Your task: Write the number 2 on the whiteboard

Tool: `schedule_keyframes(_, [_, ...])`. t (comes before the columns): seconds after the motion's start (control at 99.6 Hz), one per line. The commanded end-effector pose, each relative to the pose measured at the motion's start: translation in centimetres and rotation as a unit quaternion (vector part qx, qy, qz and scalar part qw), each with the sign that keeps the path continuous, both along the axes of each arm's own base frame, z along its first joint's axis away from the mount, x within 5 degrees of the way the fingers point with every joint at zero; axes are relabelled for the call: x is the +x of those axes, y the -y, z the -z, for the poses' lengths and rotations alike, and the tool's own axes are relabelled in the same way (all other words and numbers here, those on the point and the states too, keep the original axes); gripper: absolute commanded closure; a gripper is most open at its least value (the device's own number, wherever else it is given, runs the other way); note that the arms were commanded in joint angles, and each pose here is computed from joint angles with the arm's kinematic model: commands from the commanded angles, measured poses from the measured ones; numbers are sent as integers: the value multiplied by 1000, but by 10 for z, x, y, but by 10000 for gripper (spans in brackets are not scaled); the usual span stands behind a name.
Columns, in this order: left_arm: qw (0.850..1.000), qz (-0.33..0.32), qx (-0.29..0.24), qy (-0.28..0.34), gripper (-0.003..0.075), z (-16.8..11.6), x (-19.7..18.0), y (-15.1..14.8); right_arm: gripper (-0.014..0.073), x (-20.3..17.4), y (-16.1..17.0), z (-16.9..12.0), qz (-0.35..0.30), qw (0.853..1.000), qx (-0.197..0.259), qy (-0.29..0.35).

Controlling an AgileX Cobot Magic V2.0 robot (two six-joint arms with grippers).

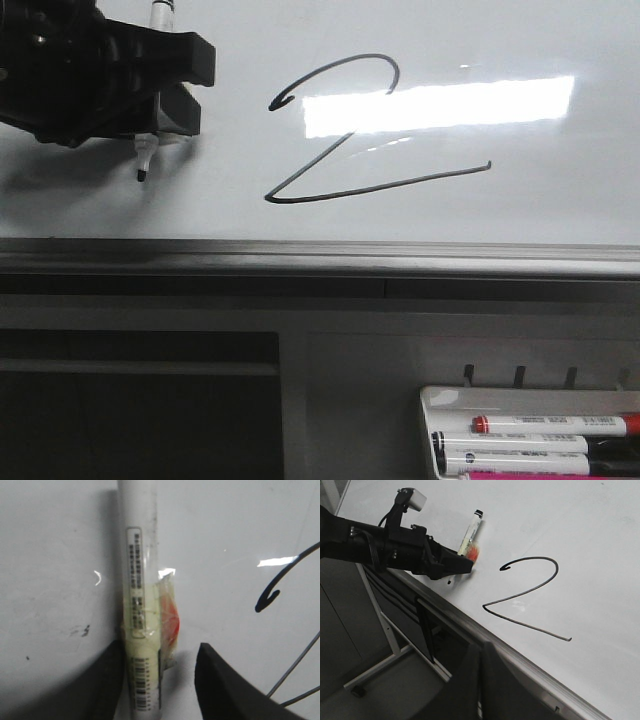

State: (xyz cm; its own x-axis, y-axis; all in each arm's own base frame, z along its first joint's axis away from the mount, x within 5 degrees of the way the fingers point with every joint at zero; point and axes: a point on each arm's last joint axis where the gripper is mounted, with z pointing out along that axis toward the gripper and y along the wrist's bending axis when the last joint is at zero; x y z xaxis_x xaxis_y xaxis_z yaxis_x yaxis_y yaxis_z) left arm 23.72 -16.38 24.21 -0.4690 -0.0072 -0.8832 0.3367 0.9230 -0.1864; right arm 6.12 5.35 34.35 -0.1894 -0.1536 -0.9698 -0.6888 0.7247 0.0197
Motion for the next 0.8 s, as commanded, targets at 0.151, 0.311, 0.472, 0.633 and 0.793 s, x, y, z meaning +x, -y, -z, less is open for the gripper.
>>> schedule_keyframes(0.151, [997, -34, -32, 57, 181, -29, 2, -9, 661, 1, -1, -16, -8, 998, 12, 66])
schedule_keyframes(0.311, [991, 4, -57, 118, 174, -74, -28, -25, 661, 2, 4, -18, 5, 996, 5, 87])
schedule_keyframes(0.472, [978, 5, -82, 191, 208, -100, -71, -59, 661, 2, 17, -14, 28, 994, 2, 104])
schedule_keyframes(0.633, [967, 8, -83, 241, 463, -87, -116, -94, 661, -1, 37, 10, 54, 992, 21, 115])
schedule_keyframes(0.793, [959, 7, -100, 265, 741, -63, -146, -117, 661, -4, 56, 38, 72, 987, 41, 136])
